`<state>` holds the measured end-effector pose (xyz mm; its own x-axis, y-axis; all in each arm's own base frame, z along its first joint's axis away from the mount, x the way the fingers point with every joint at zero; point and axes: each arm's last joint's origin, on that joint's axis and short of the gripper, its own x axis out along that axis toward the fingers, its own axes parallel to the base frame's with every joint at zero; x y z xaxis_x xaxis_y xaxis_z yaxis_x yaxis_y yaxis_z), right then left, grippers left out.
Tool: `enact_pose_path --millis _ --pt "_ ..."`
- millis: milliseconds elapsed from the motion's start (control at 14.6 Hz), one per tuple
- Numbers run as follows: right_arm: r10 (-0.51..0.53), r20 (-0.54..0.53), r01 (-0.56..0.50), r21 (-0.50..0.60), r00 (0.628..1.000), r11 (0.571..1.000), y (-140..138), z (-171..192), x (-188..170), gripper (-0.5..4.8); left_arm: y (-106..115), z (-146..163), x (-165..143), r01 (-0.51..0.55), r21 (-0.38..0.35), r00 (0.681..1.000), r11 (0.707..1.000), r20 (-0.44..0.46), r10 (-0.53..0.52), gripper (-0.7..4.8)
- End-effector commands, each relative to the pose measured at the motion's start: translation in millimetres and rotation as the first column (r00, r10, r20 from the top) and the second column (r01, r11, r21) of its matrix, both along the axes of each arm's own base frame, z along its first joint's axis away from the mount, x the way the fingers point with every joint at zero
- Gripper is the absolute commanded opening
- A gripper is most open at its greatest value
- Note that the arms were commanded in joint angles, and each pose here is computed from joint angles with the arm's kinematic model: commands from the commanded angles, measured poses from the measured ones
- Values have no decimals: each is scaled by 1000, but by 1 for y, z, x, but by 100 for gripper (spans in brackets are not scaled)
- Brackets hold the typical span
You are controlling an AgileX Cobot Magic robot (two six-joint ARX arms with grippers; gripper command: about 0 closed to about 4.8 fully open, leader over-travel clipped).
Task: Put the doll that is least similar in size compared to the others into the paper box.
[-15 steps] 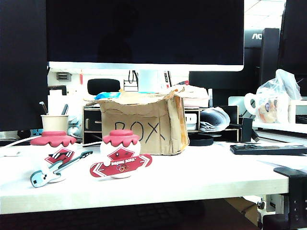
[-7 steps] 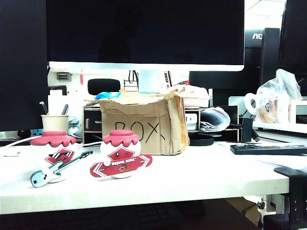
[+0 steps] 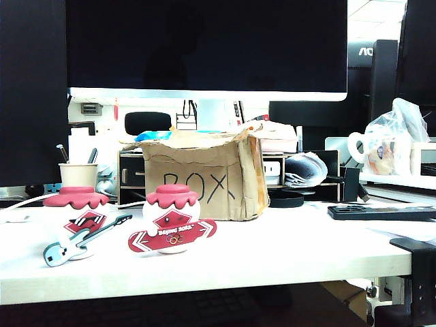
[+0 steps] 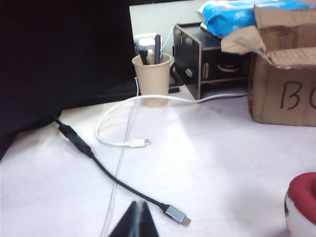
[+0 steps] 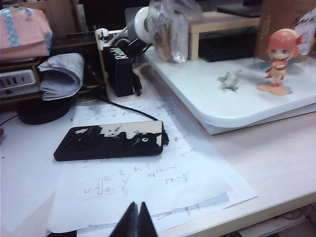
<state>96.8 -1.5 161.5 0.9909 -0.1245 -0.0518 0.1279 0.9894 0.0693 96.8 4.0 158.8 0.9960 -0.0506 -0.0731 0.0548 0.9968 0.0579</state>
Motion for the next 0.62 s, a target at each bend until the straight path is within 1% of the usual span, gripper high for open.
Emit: enact_pose_path --millis 68,137,616 --pt "79 9 -79 0 997 997 3 0 0 -5 0 1 0 4 4 1000 1000 9 -4 -5" --pt "100 9 -100 1 995 995 3 0 0 -5 0 1 0 4 4 1000 1000 8 -4 -5" --pt "115 10 -115 1 993 993 5 0 0 -5 0 1 0 4 4 1000 1000 8 -4 -5"
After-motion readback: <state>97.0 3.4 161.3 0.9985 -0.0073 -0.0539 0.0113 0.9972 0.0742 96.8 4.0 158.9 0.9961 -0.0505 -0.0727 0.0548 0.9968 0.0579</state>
